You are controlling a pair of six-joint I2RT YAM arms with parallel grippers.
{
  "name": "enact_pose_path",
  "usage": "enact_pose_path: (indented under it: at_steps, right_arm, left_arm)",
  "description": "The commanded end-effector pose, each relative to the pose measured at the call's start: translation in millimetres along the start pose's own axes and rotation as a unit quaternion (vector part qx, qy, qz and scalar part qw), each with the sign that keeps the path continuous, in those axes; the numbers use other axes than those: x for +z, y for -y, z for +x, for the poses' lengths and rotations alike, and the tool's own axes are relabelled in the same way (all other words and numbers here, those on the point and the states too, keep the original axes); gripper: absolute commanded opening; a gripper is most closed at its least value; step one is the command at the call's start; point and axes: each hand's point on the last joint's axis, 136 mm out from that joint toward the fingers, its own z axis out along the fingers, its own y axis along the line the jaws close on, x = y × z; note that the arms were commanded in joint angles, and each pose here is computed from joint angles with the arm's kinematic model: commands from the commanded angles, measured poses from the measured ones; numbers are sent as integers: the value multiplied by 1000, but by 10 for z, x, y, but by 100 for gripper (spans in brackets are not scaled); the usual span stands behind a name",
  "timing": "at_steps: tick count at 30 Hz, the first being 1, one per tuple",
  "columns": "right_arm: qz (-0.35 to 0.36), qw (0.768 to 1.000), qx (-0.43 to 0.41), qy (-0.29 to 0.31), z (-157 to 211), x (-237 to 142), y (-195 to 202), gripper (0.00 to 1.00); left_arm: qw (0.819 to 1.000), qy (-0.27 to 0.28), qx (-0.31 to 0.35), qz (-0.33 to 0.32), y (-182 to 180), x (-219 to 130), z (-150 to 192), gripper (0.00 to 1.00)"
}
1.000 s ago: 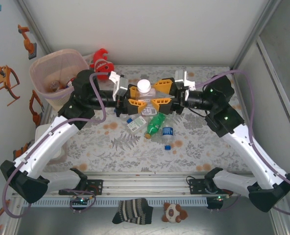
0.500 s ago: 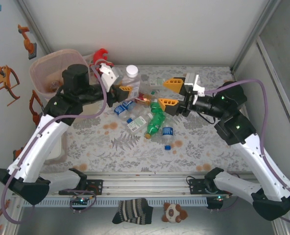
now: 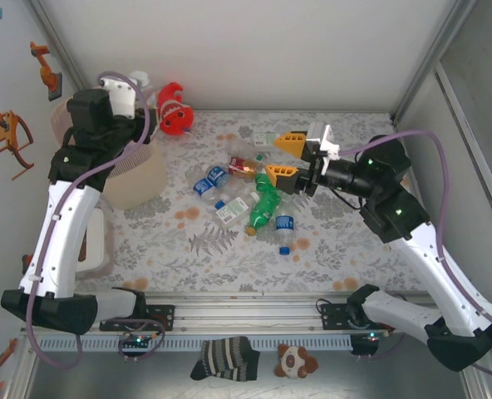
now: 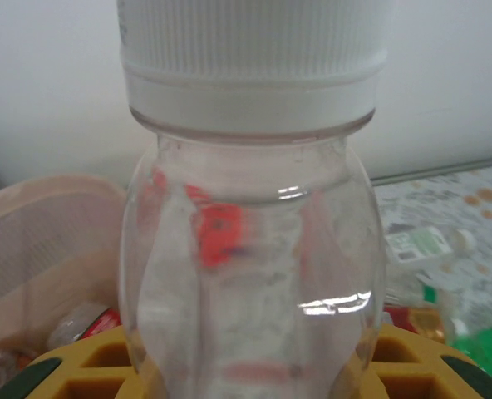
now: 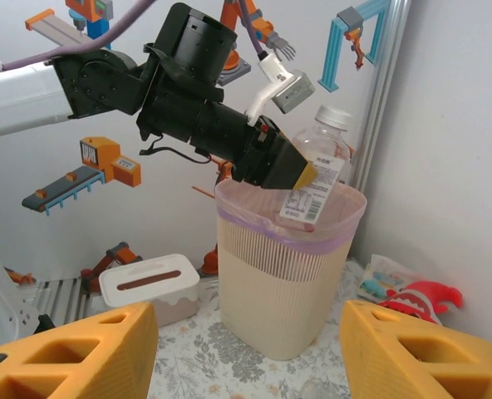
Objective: Put the plastic bottles in the bin
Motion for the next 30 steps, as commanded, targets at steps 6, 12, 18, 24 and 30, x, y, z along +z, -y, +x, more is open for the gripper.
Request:
enact_pose_path:
  at_steps: [6, 12, 18, 24, 30]
  right_arm:
    - [11, 1000, -6, -1, -14, -13, 14, 58]
    - [17, 1000, -2, -8, 38, -5, 41, 58]
    - [21, 1000, 4, -16, 87, 9, 66, 58]
    - [24, 999, 7, -24, 154, 15, 79, 58]
    - [17, 999, 7, -26, 172, 45, 79, 58]
  left_arm:
    - [965, 32, -122, -228, -818, -64, -211, 4]
    - [919, -10, -141, -368, -1209, -108, -86, 1]
    - [896, -41, -175, -406, -1420, -38, 79, 0]
    - [858, -87, -216, -457, -1671, -10, 380, 4]
    - [836, -121, -223, -486, -1800, 128, 684, 3]
